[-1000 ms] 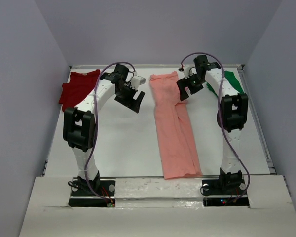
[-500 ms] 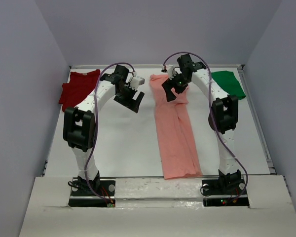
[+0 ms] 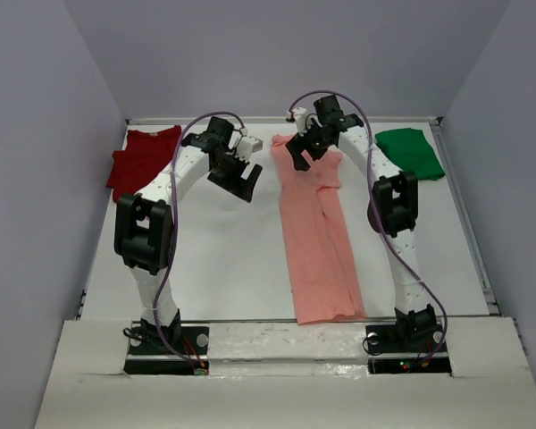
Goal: Fold and stack the t-shirts
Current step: Rotate the tshirt 90 degrees
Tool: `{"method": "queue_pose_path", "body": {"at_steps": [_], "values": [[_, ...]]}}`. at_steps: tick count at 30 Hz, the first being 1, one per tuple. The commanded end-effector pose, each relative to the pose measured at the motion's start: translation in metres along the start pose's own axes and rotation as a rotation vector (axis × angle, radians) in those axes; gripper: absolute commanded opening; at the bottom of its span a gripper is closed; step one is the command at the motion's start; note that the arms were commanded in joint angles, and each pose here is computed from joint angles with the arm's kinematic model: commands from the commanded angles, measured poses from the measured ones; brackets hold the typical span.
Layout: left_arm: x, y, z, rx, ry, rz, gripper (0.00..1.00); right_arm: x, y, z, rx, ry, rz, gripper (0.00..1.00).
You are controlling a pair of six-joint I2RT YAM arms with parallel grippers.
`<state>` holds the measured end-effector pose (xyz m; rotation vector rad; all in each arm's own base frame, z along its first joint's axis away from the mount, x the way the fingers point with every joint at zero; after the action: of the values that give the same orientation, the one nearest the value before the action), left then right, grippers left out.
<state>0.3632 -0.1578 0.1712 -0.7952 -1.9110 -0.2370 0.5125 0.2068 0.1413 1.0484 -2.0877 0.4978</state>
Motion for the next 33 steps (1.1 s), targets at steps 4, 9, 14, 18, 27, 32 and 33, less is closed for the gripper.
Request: {"method": "queue_pose_path", "body": {"at_steps": [4, 9, 14, 18, 27, 32, 33], "values": [[0.009, 0.001, -0.006, 0.005, -0.023, -0.001, 0.99, -0.029, -0.004, 0.019, 0.027, 0.105, 0.034, 1.00], [0.011, -0.002, -0.009, 0.001, -0.030, 0.019, 0.99, -0.039, 0.005, 0.040, 0.018, 0.186, 0.003, 1.00], [0.013, -0.006, -0.007, -0.005, -0.031, 0.031, 0.99, -0.041, 0.020, 0.058, -0.015, 0.251, -0.088, 1.00], [0.017, -0.007, -0.007, -0.015, -0.042, 0.018, 0.99, -0.049, 0.021, 0.058, -0.022, 0.211, -0.094, 1.00], [0.024, 0.001, 0.002, -0.009, -0.033, -0.084, 0.99, -0.072, -0.010, 0.006, -0.029, -0.016, 0.029, 1.00], [0.029, 0.005, 0.005, -0.011, -0.023, -0.135, 0.99, -0.078, -0.030, -0.009, 0.006, -0.093, 0.141, 1.00], [0.028, 0.005, 0.005, -0.010, -0.019, -0.138, 0.99, -0.079, -0.034, -0.010, 0.009, -0.096, 0.171, 1.00]]}}
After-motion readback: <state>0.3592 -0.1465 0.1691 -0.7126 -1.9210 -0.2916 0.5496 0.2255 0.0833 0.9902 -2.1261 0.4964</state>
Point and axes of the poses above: each gripper's point midway between its finger pads, its own x axis back along the fingers, its own y axis along the line the jaws close on, z = x × y, the point moved 6 cm from there along x, back along the fingers, and after that the axes turned 1 degree about x, right-handed, at the moved point
